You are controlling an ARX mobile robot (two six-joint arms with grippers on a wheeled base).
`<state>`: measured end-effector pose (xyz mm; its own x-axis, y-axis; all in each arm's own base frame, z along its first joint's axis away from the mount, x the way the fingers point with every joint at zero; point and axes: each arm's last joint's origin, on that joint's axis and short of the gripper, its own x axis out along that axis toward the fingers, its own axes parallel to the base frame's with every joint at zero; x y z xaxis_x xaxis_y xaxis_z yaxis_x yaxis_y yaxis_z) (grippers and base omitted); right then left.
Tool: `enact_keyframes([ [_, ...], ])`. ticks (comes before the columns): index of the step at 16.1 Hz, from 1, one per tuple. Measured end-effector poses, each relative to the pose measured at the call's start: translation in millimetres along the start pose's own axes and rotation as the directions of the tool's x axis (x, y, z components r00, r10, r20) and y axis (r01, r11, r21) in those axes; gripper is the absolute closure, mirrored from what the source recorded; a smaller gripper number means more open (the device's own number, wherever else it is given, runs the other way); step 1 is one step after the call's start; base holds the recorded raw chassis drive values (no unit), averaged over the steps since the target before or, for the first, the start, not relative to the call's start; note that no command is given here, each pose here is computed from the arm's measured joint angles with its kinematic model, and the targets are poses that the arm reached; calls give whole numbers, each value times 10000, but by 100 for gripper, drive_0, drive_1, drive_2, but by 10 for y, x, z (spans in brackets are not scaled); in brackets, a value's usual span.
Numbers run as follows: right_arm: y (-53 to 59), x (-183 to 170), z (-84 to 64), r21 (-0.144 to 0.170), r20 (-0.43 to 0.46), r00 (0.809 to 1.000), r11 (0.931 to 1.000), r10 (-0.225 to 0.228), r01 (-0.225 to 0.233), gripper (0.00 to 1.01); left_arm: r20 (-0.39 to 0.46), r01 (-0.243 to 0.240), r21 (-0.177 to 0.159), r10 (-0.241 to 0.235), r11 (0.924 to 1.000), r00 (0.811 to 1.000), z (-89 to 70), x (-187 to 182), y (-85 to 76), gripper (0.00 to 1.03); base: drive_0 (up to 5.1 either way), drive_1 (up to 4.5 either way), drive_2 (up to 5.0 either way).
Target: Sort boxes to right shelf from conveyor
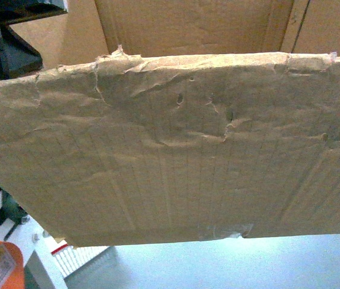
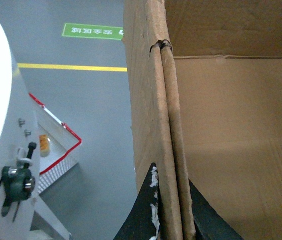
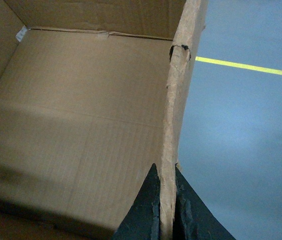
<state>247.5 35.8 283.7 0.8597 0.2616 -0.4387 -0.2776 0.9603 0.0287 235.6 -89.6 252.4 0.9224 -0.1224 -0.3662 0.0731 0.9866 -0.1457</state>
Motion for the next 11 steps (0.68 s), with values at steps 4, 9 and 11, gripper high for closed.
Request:
enact_keyframes([
  [4, -5, 0, -1, 13, -3, 10000, 10000, -17, 17, 99, -6, 10, 2, -10, 10000, 10000, -1, 1, -1, 100, 372, -420, -236],
  [9, -10, -3, -5, 30, -48, 10000, 10000, -43, 43, 99, 3, 89, 29, -89, 10000, 10000, -3, -4, -20, 100, 92, -175, -67],
  [11, -5, -2, -4, 14, -37, 10000, 10000, -23, 23, 99, -31, 26, 31, -26, 10000, 10000, -7, -3, -14, 100, 5, 5, 5],
])
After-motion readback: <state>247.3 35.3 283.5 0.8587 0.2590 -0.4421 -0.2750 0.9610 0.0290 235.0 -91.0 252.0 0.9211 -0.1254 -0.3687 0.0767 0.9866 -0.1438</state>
